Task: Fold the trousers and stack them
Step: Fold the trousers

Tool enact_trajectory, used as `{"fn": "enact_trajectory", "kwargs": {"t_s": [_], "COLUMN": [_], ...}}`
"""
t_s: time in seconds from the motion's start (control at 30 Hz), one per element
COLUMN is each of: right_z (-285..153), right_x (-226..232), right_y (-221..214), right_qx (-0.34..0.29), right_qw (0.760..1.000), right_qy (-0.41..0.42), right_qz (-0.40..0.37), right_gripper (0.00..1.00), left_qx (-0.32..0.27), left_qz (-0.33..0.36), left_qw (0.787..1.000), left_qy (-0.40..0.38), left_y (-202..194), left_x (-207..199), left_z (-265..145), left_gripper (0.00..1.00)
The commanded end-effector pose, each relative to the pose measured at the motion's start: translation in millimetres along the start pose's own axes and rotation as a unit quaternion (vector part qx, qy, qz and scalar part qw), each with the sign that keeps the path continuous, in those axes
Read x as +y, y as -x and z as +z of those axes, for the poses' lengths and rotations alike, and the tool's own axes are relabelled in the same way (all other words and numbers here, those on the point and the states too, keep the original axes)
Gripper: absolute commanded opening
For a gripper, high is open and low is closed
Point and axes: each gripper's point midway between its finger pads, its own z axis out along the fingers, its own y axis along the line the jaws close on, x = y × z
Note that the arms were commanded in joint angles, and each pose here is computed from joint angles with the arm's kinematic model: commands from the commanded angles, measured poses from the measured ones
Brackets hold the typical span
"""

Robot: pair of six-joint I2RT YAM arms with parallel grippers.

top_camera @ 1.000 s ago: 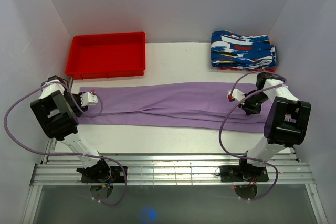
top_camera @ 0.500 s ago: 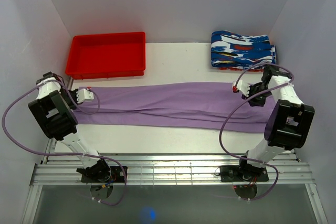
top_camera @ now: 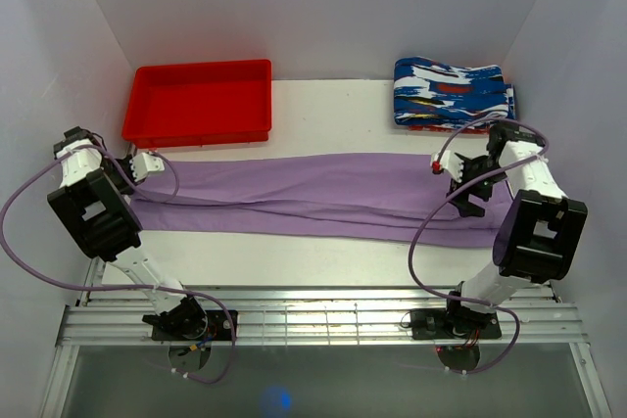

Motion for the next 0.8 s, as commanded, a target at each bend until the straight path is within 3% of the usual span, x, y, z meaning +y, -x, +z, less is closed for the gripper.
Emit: {"fn": "enact_trajectory", "kwargs": {"t_s": [0.0,0.33,0.53,0.6,0.63,0.67,0.7,0.77], "right_z": [14,49,52,51,51,48,47,33], "right_x": [25,20,30,25,25,20,16,-5], "right_y": [15,17,8,6,5,6,6,11], "right_qx": [-0.018,0.007,0.026,0.031,0.034,0.035,0.036,0.035], "right_qw": [0.999,0.999,0.997,0.997,0.997,0.998,0.998,0.999], "right_qy": [0.034,0.041,0.055,0.038,0.035,0.028,0.022,-0.010], "right_qz": [-0.002,-0.024,-0.040,-0.052,-0.053,-0.052,-0.047,-0.030], "right_gripper": [0.95,0.80,0.79,0.65,0.41,0.30,0.08,0.08], "left_qx": [-0.024,-0.023,-0.021,-0.020,-0.023,-0.024,-0.026,-0.036], "left_qz": [-0.012,-0.016,-0.022,-0.023,-0.028,-0.031,-0.033,-0.047], "left_qw": [1.000,0.999,0.999,0.999,0.999,0.999,0.999,0.998], "left_qy": [-0.013,-0.015,-0.014,-0.012,-0.011,-0.009,-0.001,0.007], "left_y": [8,7,5,4,5,5,5,8], "left_x": [-11,-11,-9,-6,-5,-4,1,7], "left_z": [4,5,6,5,6,5,2,0], "left_gripper": [0.00,0.00,0.00,0.00,0.00,0.00,0.00,0.00]}}
